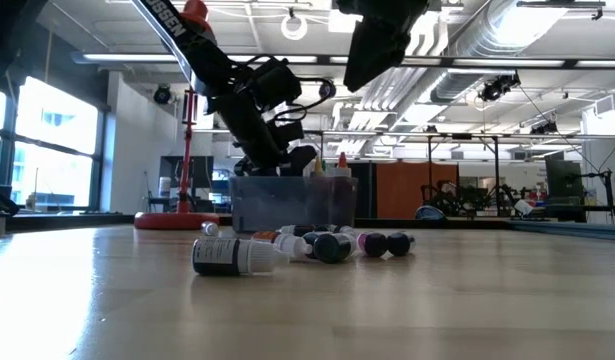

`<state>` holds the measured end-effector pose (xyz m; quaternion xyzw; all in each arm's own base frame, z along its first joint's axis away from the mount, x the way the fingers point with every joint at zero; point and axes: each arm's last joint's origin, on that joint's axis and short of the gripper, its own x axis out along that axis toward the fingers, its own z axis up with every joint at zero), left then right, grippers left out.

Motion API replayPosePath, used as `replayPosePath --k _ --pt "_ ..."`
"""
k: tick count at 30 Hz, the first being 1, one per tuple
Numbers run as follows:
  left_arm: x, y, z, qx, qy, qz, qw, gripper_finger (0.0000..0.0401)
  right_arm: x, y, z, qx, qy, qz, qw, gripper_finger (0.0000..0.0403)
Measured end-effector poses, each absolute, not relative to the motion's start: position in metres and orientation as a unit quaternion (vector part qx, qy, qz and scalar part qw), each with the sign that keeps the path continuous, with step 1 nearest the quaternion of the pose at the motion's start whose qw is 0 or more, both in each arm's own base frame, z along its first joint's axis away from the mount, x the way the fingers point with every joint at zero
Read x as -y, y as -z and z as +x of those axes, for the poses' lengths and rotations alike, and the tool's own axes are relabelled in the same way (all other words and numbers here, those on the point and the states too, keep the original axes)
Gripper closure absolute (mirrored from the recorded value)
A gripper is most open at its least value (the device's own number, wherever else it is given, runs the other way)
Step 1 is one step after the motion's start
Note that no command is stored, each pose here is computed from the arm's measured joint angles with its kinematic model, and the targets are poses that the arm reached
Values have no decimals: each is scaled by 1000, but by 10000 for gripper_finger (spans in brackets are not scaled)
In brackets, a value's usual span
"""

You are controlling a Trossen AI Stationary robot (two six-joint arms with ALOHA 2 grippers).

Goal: Pick & Place food coloring
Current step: Adjust the large green food coloring bottle into the bin, then put the right small dark blue food coloring bottle into the bin

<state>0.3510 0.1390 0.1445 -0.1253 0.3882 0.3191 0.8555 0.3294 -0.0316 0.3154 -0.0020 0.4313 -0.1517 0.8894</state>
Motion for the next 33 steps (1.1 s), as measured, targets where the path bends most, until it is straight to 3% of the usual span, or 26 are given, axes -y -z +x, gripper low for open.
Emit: replayPosePath --k 6,23,33 --pt "-131 -147 349 -403 -327 -109 848 151 31 -314 327 -443 152 -4 883 249" --pt "-105 -206 315 -423 -358 -85 828 151 31 -311 327 -444 144 7 884 249" --pt "-45 -270 291 -367 -279 -51 886 151 -10 -238 322 -466 32 56 882 249"
